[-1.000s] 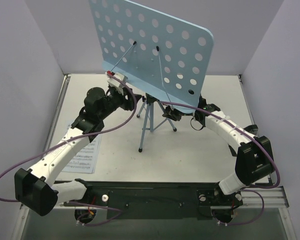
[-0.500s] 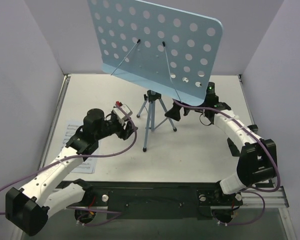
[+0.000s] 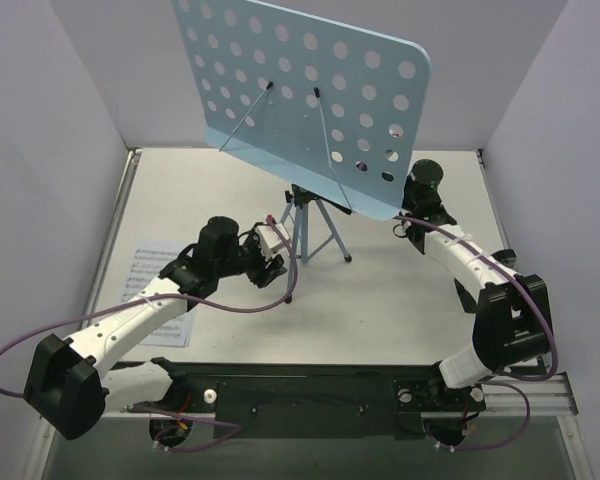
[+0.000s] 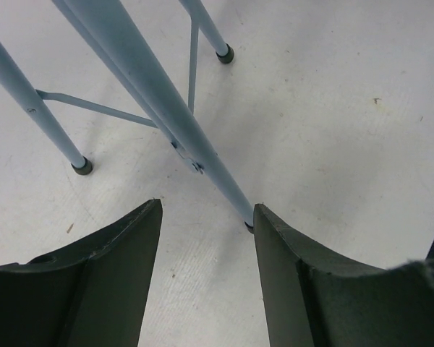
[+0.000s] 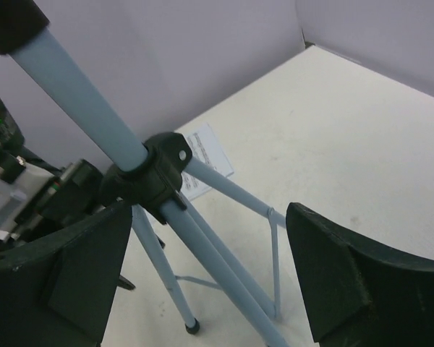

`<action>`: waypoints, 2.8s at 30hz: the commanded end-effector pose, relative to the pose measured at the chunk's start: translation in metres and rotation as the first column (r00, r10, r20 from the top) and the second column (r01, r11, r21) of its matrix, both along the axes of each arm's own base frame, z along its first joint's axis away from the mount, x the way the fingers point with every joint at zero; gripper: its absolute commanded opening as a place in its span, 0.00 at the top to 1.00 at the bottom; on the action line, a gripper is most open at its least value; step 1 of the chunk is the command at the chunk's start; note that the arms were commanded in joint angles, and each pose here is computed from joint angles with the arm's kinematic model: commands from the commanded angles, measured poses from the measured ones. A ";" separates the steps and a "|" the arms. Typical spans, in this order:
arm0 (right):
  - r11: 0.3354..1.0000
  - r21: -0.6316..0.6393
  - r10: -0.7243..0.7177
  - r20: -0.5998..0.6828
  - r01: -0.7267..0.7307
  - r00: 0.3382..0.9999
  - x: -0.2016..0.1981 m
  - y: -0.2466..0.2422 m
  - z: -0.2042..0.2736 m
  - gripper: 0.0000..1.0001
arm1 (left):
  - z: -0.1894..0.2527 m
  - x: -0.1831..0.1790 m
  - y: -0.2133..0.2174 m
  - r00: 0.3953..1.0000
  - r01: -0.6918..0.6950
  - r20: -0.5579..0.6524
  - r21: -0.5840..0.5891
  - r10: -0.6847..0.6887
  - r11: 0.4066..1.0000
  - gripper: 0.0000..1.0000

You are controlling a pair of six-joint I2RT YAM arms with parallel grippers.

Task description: Pack up the instrument practice props

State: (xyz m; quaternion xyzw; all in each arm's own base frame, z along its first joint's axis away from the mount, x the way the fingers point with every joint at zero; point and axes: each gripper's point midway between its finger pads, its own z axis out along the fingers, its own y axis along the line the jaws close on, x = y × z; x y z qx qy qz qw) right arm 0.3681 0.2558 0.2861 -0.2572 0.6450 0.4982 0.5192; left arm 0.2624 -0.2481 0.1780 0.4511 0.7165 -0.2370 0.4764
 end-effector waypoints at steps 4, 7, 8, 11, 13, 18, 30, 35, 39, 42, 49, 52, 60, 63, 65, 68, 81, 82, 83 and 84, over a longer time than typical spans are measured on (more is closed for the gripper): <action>0.976 0.150 0.135 0.159 -0.159 0.978 -0.026 0.024 0.072 0.17 | 0.007 0.006 -0.016 0.996 0.064 0.060 -0.004 -0.064 0.998 0.37; 0.964 0.161 0.186 0.161 -0.212 0.969 -0.035 0.039 0.076 0.18 | 0.001 0.004 -0.018 0.996 0.070 0.053 0.002 -0.070 0.998 0.37; 0.961 0.164 0.196 0.165 -0.223 0.967 -0.036 0.042 0.077 0.18 | 0.000 0.002 -0.020 0.996 0.073 0.056 0.002 -0.073 0.997 0.37; 0.957 0.193 0.191 0.148 -0.217 0.970 -0.035 0.052 0.081 0.21 | -0.004 0.000 -0.022 0.995 0.076 0.058 0.007 -0.076 0.997 0.39; 0.956 0.211 0.175 0.141 -0.202 0.974 -0.031 0.056 0.086 0.26 | -0.009 -0.001 -0.023 0.995 0.074 0.060 0.013 -0.075 0.997 0.40; 0.956 0.230 0.158 0.112 -0.180 0.981 -0.021 0.065 0.089 0.42 | -0.017 0.000 -0.027 0.997 0.048 0.062 0.007 -0.048 0.999 0.42; 0.966 0.182 0.170 0.085 -0.183 0.982 -0.014 0.073 0.084 0.67 | -0.033 0.009 -0.053 1.000 0.000 0.004 -0.055 0.000 0.999 0.44; 0.969 0.162 0.180 0.057 -0.187 0.982 -0.013 0.075 0.078 0.81 | -0.062 0.007 -0.052 0.997 -0.056 -0.048 -0.044 0.054 0.997 0.52; 0.972 0.158 0.174 0.019 -0.175 0.985 -0.011 0.076 0.071 0.94 | -0.056 0.007 -0.055 0.999 -0.046 -0.023 -0.062 0.045 0.997 0.77; 0.971 0.161 0.179 0.002 -0.177 0.984 -0.011 0.079 0.075 1.00 | -0.037 0.004 -0.057 1.000 -0.018 0.002 -0.082 0.018 0.996 1.00; 0.985 0.111 0.136 -0.037 -0.132 0.990 -0.005 0.087 0.098 1.00 | 0.032 -0.028 -0.046 0.994 0.088 0.078 -0.157 -0.076 0.984 1.00; 0.992 0.072 0.110 -0.043 -0.106 0.993 -0.008 0.090 0.120 1.00 | 0.063 -0.049 -0.042 0.981 0.173 0.122 -0.191 -0.152 0.966 1.00; 0.994 -0.017 0.097 -0.285 -0.106 0.954 -0.009 0.095 0.107 1.00 | 0.116 -0.112 -0.021 0.948 0.315 0.121 -0.260 -0.293 0.913 1.00; 0.996 0.018 0.092 -0.339 -0.091 0.936 -0.007 0.099 0.093 1.00 | 0.109 -0.126 -0.018 0.942 0.334 0.062 -0.264 -0.330 0.905 1.00; 0.998 0.017 0.066 -0.398 -0.065 0.915 -0.003 0.101 0.077 1.00 | 0.114 -0.131 -0.017 0.940 0.334 0.033 -0.283 -0.340 0.899 1.00; 0.997 0.016 0.070 -0.455 -0.070 0.888 -0.001 0.106 0.057 1.00 | 0.119 -0.139 -0.022 0.927 0.354 -0.009 -0.316 -0.376 0.880 1.00; 0.999 -0.054 -0.031 -0.606 -0.002 0.795 0.039 0.111 -0.046 1.00 | 0.063 -0.104 -0.023 0.971 0.142 -0.131 -0.344 -0.198 0.928 1.00; 0.998 -0.057 -0.036 -0.613 0.001 0.789 0.041 0.110 -0.051 1.00 | 0.054 -0.102 -0.022 0.971 0.130 -0.146 -0.339 -0.188 0.932 1.00; 0.998 -0.057 -0.038 -0.620 0.003 0.784 0.045 0.110 -0.057 1.00 | 0.052 -0.099 -0.020 0.972 0.116 -0.156 -0.341 -0.178 0.933 1.00; 0.998 -0.057 -0.043 -0.627 0.009 0.778 0.046 0.108 -0.061 1.00 | 0.048 -0.098 -0.020 0.971 0.107 -0.166 -0.341 -0.171 0.934 1.00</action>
